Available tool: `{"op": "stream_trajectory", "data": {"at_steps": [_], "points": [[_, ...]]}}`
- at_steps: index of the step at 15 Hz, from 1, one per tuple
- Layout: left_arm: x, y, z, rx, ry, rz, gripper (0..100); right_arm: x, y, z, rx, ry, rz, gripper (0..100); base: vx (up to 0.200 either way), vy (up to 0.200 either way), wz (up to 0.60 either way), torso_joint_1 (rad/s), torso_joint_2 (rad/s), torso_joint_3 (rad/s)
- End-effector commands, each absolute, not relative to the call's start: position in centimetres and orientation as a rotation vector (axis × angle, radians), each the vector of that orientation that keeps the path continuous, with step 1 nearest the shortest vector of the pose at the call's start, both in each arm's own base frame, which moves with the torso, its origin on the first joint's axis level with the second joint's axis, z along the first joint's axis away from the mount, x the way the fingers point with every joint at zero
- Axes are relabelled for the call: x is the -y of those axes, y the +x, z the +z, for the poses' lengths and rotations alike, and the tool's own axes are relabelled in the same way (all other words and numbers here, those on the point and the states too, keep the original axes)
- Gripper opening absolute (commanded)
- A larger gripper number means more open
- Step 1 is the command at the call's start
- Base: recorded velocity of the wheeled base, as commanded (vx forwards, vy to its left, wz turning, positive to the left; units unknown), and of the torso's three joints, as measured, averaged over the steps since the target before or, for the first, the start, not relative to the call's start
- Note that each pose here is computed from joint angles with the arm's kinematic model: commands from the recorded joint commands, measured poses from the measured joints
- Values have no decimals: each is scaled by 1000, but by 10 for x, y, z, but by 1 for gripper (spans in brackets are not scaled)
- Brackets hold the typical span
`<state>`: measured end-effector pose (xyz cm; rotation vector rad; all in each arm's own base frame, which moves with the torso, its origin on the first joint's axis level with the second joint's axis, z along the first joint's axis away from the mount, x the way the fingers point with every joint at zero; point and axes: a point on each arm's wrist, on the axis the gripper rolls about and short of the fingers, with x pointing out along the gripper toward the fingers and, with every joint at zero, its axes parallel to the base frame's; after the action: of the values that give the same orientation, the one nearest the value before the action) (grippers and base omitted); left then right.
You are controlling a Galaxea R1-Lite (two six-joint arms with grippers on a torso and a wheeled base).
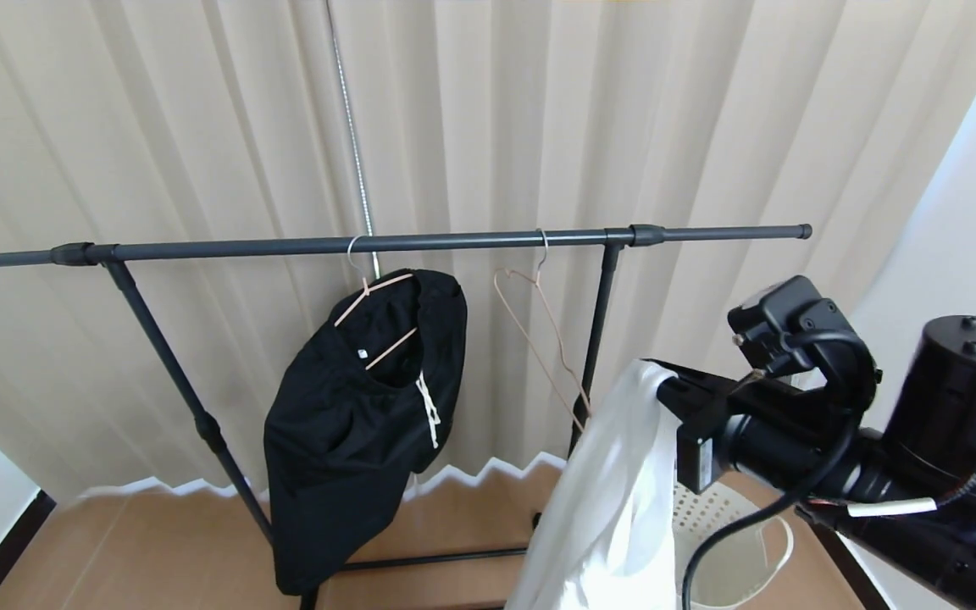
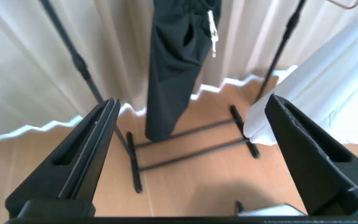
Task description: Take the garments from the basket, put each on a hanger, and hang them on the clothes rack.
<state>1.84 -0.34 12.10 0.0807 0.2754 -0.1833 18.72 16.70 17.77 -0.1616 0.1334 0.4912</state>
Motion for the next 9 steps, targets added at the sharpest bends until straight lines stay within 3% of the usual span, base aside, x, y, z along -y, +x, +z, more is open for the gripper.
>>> {"op": "stream_trajectory", "data": {"at_steps": [1,3,6,9], "points": [[46,150,158,-523,25,-318,100,-184,188,169,-157,-166,447,0,0,0,0,0,0,0],[69,154,147,-608,3,-413,100,-183,188,169,-180,-104,419,0,0,0,0,0,0,0],[107,163,136,-695,38,-550,100,-188,195,162,-194,-115,371,0,0,0,0,0,0,0],[139,175,122,-793,-33,-632,100,-202,201,149,-228,-106,361,0,0,0,0,0,0,0]]}}
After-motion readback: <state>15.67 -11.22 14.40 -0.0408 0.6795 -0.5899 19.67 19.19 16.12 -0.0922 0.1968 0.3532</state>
